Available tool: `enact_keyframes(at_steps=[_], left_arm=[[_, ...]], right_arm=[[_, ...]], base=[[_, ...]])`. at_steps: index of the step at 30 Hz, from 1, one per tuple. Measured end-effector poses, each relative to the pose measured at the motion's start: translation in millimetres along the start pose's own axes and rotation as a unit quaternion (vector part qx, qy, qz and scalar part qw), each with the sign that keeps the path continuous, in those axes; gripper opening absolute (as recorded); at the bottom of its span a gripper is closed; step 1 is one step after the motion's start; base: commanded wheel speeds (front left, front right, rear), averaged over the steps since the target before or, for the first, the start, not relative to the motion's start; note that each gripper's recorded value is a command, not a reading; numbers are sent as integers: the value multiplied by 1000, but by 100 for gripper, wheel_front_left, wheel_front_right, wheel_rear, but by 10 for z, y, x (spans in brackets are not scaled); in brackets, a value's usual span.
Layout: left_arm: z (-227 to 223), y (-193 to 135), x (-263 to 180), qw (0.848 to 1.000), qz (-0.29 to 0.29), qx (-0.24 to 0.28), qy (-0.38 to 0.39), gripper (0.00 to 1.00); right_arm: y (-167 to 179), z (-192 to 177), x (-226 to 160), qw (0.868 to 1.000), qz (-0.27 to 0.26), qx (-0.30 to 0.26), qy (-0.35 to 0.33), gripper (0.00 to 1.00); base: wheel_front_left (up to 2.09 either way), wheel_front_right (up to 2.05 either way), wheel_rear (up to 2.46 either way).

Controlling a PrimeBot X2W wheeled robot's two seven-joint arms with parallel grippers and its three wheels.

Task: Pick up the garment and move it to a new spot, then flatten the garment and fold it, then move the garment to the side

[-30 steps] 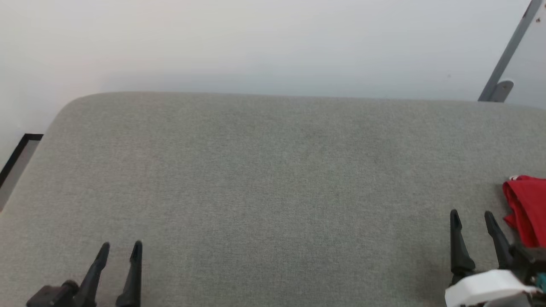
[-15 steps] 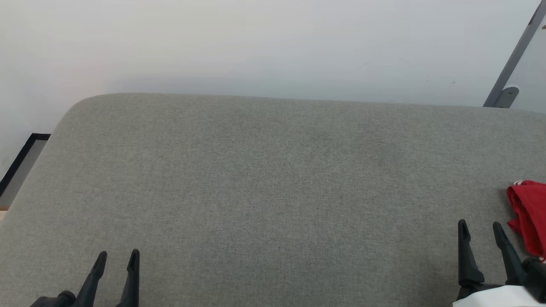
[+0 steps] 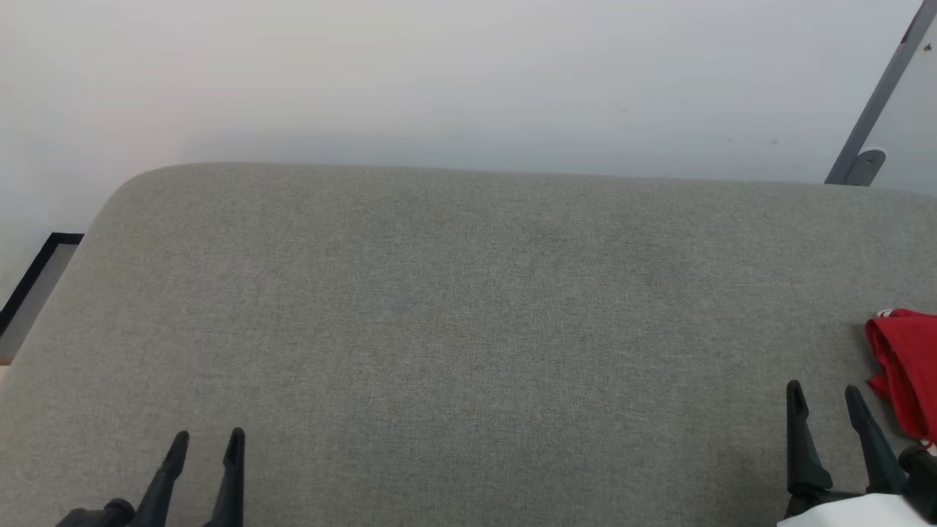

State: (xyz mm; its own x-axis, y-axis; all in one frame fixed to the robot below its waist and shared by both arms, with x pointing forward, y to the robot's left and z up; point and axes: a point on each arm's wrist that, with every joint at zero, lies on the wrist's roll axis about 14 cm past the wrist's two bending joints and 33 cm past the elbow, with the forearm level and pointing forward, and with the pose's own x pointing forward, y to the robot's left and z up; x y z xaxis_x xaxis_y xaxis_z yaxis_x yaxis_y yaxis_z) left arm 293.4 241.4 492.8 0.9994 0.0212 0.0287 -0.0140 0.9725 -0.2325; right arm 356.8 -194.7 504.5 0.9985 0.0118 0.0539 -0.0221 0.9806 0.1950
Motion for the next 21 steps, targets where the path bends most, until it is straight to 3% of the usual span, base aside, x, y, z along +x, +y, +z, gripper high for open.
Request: enact_keyframes(at_steps=[4,5,11,21], left_arm=[[-23,-11,-6,1000,-1,-4,3,100],[-48,-12,-12,1000,0,-6,7,0],[-274,-43,-75,999,12,-28,37,0],[-301,-12,-2,993,35,-107,42,0]], right_arm=[[7,-3,1,1000,1,3,0,100],[4,-27,-6,1000,0,4,4,0],[-40,-274,-108,999,-14,16,43,0],[-88,-313,-95,993,-35,103,51,0]], base=[[0,0,0],[0,0,0],[0,0,0],[0,0,0]])
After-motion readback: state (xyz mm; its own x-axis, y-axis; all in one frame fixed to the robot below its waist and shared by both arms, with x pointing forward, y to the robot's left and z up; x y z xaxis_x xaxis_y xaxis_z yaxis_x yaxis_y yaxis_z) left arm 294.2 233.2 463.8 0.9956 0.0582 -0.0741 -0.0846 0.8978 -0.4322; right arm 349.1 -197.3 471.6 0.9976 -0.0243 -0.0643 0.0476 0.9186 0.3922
